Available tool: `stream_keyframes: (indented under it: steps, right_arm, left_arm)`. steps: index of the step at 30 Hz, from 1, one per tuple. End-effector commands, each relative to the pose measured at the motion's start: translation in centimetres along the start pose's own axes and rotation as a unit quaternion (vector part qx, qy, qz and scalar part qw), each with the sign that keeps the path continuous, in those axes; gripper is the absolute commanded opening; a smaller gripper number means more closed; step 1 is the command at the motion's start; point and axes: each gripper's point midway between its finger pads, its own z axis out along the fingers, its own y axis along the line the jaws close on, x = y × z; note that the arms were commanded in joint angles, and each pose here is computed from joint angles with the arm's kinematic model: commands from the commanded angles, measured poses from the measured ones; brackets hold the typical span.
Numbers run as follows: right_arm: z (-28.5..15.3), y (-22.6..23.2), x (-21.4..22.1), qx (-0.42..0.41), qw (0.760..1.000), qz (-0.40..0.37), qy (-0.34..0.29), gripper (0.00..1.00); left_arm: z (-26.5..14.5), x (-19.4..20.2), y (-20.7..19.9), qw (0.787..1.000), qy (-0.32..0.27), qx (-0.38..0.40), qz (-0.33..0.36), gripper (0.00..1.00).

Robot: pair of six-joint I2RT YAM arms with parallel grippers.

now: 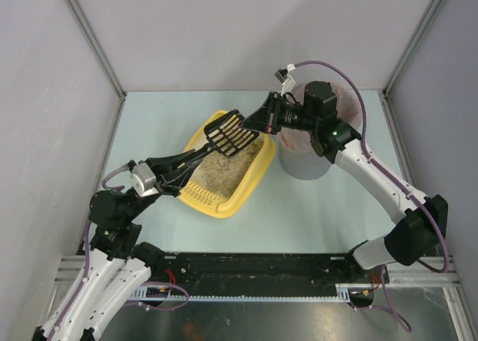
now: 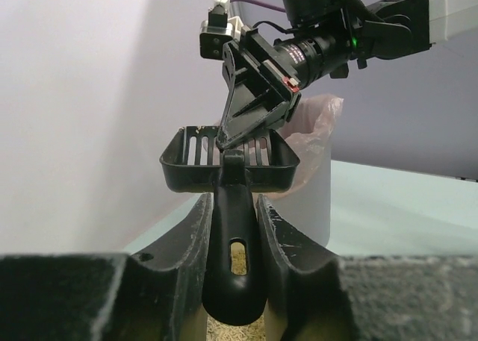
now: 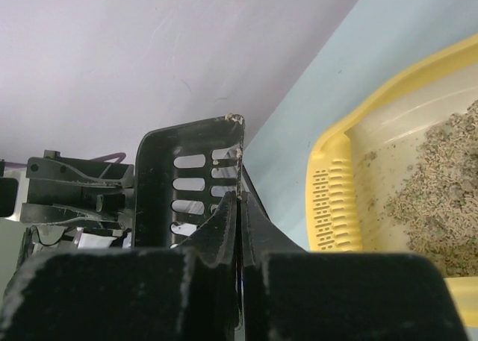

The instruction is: Clean the litter box

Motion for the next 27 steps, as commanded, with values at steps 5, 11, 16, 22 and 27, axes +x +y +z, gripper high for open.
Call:
stream_keyframes:
  steps: [5, 11, 16, 22, 27]
  right_arm:
    - [-1.3, 0.4, -0.9, 0.033, 0.997, -0.061, -0.032, 0.44]
    - [-4.8, 1.4, -2.8, 0.086, 0.984, -0.128, -0.084, 0.74]
    - [-9.0, 0.8, -5.0, 0.176, 0.959, -0.169, -0.148, 0.77]
    - [-14.8, 0.2, -6.2, 0.278, 0.913, -0.21, -0.214, 0.77]
    - [-18.3, -0.8, -6.2, 0.341, 0.882, -0.222, -0.239, 0.77]
  left_arm:
    - [-0.1, 1.5, 1.4, 0.999, 0.021, -0.044, -0.023, 0.0]
    - [-1.0, 5.0, 4.4, 0.987, 0.106, -0.123, -0.019, 0.0]
    - [-2.0, 7.3, 7.1, 0.969, 0.163, -0.183, -0.026, 0.0]
    - [-3.1, 11.4, 9.3, 0.946, 0.253, -0.192, -0.067, 0.0]
    - [-2.5, 14.0, 8.5, 0.938, 0.299, -0.141, -0.099, 0.0]
